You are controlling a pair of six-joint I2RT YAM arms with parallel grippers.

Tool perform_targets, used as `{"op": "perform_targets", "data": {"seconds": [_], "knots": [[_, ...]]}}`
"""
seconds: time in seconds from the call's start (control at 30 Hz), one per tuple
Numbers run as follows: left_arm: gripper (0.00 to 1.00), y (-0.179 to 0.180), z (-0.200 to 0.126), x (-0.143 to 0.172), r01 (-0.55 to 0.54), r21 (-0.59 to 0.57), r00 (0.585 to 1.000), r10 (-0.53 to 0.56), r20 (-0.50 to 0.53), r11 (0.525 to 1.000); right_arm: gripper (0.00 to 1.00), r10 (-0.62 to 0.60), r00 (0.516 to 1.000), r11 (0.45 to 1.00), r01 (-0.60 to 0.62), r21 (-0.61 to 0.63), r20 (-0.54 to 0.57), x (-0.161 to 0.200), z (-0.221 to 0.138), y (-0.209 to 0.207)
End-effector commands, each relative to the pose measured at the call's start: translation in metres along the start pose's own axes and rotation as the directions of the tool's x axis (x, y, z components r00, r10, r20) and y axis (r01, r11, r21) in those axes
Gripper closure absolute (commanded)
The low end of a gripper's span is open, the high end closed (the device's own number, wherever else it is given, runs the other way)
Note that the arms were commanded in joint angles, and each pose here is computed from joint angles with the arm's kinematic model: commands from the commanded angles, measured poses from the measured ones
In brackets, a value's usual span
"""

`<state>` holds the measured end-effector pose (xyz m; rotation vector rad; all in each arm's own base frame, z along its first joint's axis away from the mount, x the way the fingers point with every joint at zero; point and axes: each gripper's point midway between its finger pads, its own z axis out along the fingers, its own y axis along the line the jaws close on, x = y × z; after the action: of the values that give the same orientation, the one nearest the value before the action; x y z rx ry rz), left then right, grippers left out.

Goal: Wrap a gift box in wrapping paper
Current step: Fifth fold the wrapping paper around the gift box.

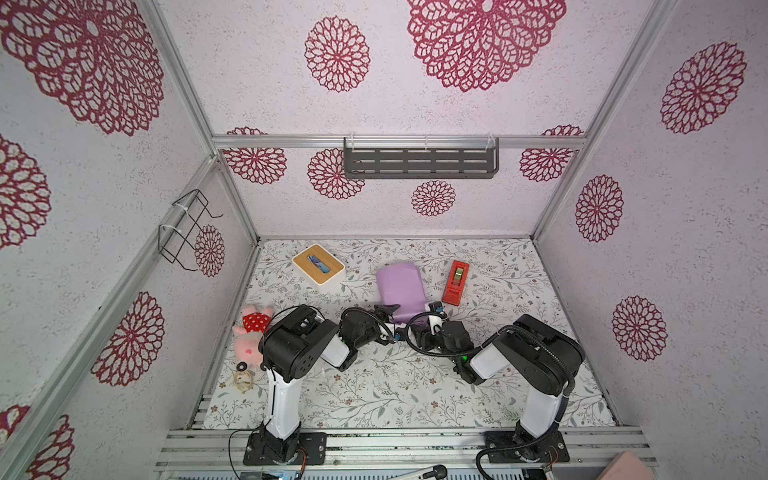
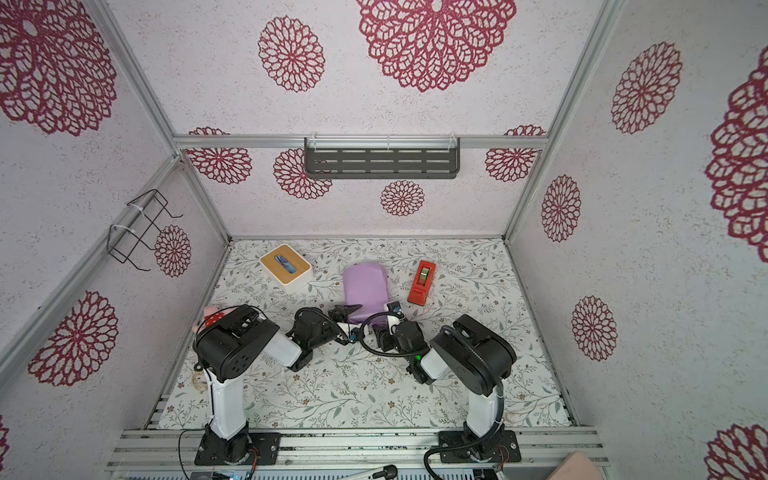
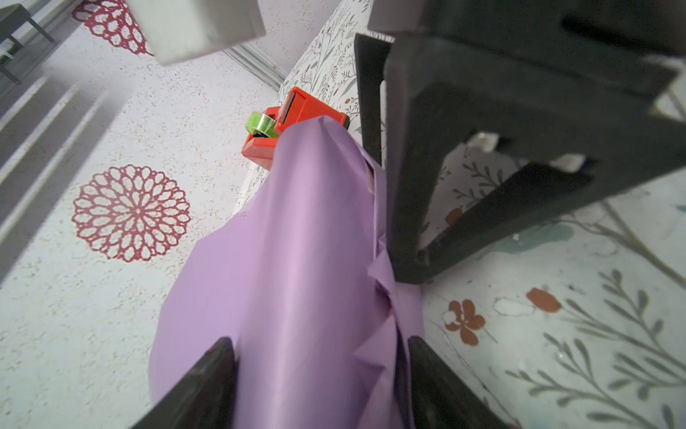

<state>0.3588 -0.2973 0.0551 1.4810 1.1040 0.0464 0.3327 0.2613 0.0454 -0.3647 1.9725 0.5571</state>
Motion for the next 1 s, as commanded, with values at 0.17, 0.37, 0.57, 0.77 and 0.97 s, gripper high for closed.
{"op": "perform_targets", "data": {"seconds": [0.17, 0.37, 0.57, 0.77, 0.97], "knots": [[0.32, -0.018, -0.001, 0.015, 0.025, 0.058, 0.998, -0.021, -0.066, 0.998, 0.36, 0.069, 0.994, 0.997, -0.065, -0.041, 0.089, -0.026, -0.011, 0.007], [0.33, -0.019, -0.001, 0.017, 0.024, 0.056, 0.997, -0.019, -0.074, 0.998, 0.29, 0.067, 0.996, 0.997, -0.065, -0.029, 0.050, -0.017, -0.028, -0.005], [0.33, -0.020, -0.002, 0.017, 0.023, 0.056, 0.997, -0.019, -0.074, 0.998, 0.20, 0.100, 0.995, 0.992, -0.098, -0.078, 0.015, -0.028, -0.047, -0.009], [0.33, -0.022, -0.003, 0.018, 0.026, 0.063, 0.997, -0.021, -0.077, 0.998, 0.16, 0.194, 0.981, 0.970, -0.188, -0.153, 0.027, -0.070, -0.048, -0.001], [0.33, -0.026, -0.003, 0.017, 0.037, 0.087, 0.997, -0.031, -0.076, 0.995, 0.14, 0.276, 0.961, 0.957, -0.273, -0.103, 0.018, -0.104, -0.052, -0.013]]}}
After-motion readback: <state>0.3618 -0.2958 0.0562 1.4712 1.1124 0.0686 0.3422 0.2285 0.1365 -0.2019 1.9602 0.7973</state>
